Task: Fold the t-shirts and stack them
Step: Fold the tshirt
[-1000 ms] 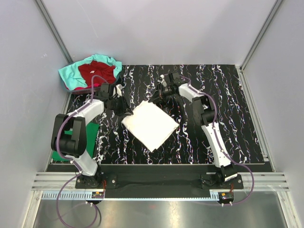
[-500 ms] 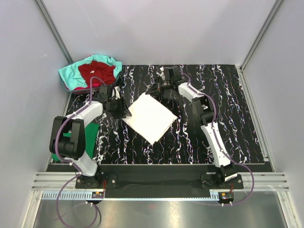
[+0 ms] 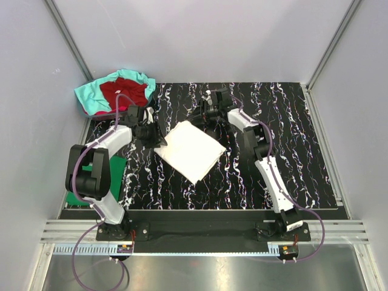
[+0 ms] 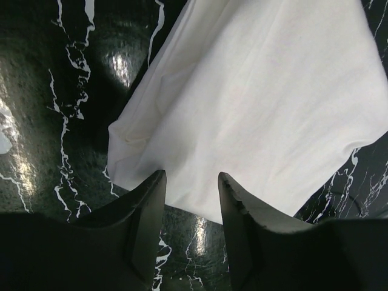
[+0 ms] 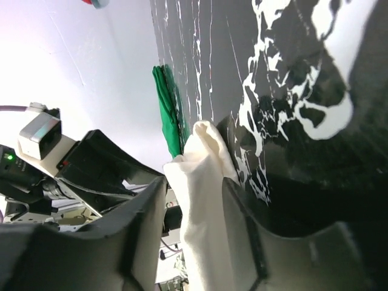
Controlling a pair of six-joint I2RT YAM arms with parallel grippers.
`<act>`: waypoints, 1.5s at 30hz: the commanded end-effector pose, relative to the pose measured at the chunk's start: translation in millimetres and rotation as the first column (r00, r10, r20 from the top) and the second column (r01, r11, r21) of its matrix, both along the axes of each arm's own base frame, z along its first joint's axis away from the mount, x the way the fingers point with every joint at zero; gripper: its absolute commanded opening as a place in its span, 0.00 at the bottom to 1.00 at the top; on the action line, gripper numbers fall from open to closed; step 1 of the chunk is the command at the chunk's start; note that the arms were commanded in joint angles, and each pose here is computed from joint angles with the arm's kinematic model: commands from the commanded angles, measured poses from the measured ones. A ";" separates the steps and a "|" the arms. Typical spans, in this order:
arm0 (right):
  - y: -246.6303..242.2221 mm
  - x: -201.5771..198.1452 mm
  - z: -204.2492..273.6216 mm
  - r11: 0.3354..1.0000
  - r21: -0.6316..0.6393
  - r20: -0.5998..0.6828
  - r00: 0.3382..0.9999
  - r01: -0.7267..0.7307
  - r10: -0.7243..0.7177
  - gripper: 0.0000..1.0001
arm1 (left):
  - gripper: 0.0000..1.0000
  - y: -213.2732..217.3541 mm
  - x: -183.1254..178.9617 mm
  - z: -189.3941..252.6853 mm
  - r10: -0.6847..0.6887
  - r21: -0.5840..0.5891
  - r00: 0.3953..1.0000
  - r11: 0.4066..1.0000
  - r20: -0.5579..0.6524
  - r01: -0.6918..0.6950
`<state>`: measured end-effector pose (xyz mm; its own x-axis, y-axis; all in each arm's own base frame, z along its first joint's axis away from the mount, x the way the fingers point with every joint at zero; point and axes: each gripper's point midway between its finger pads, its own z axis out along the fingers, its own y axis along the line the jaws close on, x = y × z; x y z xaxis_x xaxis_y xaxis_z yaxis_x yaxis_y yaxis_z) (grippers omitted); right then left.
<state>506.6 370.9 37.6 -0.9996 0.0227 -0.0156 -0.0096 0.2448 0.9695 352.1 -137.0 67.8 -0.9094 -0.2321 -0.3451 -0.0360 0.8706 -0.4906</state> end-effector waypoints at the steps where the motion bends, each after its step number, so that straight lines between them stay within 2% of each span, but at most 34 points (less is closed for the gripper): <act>1: -14.9 15.7 50.3 1.000 0.007 0.087 0.996 0.028 -0.028 0.52 | 0.45 4.1 21.9 10.2 -0.010 0.015 0.998 1.000 0.061 0.009; 3: -26.0 18.1 61.4 0.998 -0.037 0.064 0.996 0.059 -0.057 0.57 | 0.45 6.5 24.3 5.2 -0.011 0.027 0.998 1.000 0.055 0.009; 4: -38.8 26.3 69.5 0.995 -0.056 0.098 0.992 0.085 -0.079 0.58 | 0.45 8.8 24.0 -2.8 -0.008 0.033 0.999 0.999 0.032 0.007; 8: -73.2 27.1 92.4 0.984 -0.119 0.115 0.986 0.136 -0.122 0.58 | 0.41 21.3 24.6 -20.0 0.022 0.068 1.000 0.997 0.000 -0.022; 12: -95.0 -9.6 109.3 0.951 -0.283 0.144 0.986 0.122 -0.084 0.55 | 0.39 30.5 20.6 -34.6 0.066 0.081 0.997 0.995 -0.040 -0.063; 13: -99.9 -23.5 96.9 0.940 -0.327 0.147 0.988 0.094 -0.048 0.54 | 0.38 31.9 17.9 -41.7 0.075 0.086 0.995 0.994 -0.063 -0.070; 14: -102.1 -35.3 114.4 0.933 -0.347 0.183 0.983 0.097 -0.034 0.54 | 0.37 32.6 16.2 -46.7 0.088 0.090 0.993 0.993 -0.080 -0.081; 15: -108.6 -42.3 111.5 0.909 -0.400 0.193 0.980 0.115 -0.039 0.54 | 0.35 32.9 14.0 -52.6 0.094 0.091 0.991 0.992 -0.091 -0.086; 16: -117.5 -60.2 90.8 0.889 -0.449 0.145 0.989 0.096 -0.033 0.54 | 0.34 28.4 8.3 -59.6 0.091 0.072 0.989 0.994 -0.120 -0.083; 17: -123.5 -69.4 110.2 0.882 -0.455 0.186 0.982 0.123 -0.041 0.54 | 0.34 26.3 0.1 -66.6 0.111 0.063 0.982 0.993 -0.155 -0.102; 18: -130.8 -73.2 105.7 0.862 -0.485 0.199 0.978 0.148 -0.057 0.55 | 0.33 22.8 -1.6 -68.0 0.113 0.053 0.981 0.993 -0.157 -0.106; 19: -141.5 -90.4 88.5 0.838 -0.529 0.149 0.987 0.137 -0.068 0.56 | 0.33 15.3 -6.9 -68.3 0.102 0.049 0.981 0.994 -0.163 -0.095; 20: -151.6 -95.9 101.9 0.824 -0.539 0.179 0.980 0.175 -0.091 0.57 | 0.33 10.0 -14.7 -70.7 0.106 0.048 0.978 0.994 -0.182 -0.099; 21: -160.1 -109.7 85.6 0.801 -0.574 0.144 0.984 0.170 -0.106 0.57 | 0.33 4.4 -20.2 -70.8 0.101 0.048 0.977 0.994 -0.189 -0.093; 23: -171.3 -121.5 94.5 0.795 -0.571 0.149 0.978 0.203 -0.143 0.58 | 0.33 -23.4 -34.6 -64.6 0.070 0.013 0.978 0.998 -0.198 -0.069; 26: -187.5 -143.2 80.5 0.780 -0.588 0.105 0.977 0.214 -0.188 0.59 | 0.33 -71.0 -69.9 -56.0 -0.001 -0.043 0.975 0.999 -0.221 -0.009; 27: -195.1 -152.0 67.4 0.771 -0.601 0.078 0.976 0.209 -0.203 0.59 | 0.33 -95.9 -84.7 -46.4 -0.061 -0.065 0.979 0.997 -0.197 0.049; 30: -208.2 -160.9 60.0 0.751 -0.621 0.082 0.971 0.224 -0.222 0.60 | 0.34 -126.1 -107.5 -32.5 -0.083 -0.108 0.976 0.992 -0.199 0.062; 33: -227.7 -170.1 53.0 0.726 -0.645 0.070 0.964 0.239 -0.255 0.64 | 0.43 -132.6 -118.2 -13.8 -0.097 -0.102 0.983 0.991 -0.155 0.081; 38: -258.6 -166.8 65.9 0.665 -0.683 0.123 0.945 0.302 -0.302 0.72 | 0.53 -120.1 -87.1 39.2 -0.161 -0.025 0.986 0.987 0.031 0.162; 40: -270.9 -165.6 66.8 0.625 -0.715 0.138 0.939 0.314 -0.314 0.74 | 0.55 -111.0 -73.8 47.9 -0.153 -0.006 0.986 0.988 0.059 0.154; 42: -283.2 -162.4 65.0 0.594 -0.734 0.138 0.929 0.329 -0.344 0.76 | 0.61 -108.2 -50.9 56.0 -0.136 -0.042 0.984 0.989 0.112 0.141; 45: -288.4 -157.9 56.2 0.578 -0.749 0.120 0.924 0.325 -0.364 0.77 | 0.65 -114.7 -28.0 53.1 -0.142 -0.108 0.984 0.982 0.106 0.154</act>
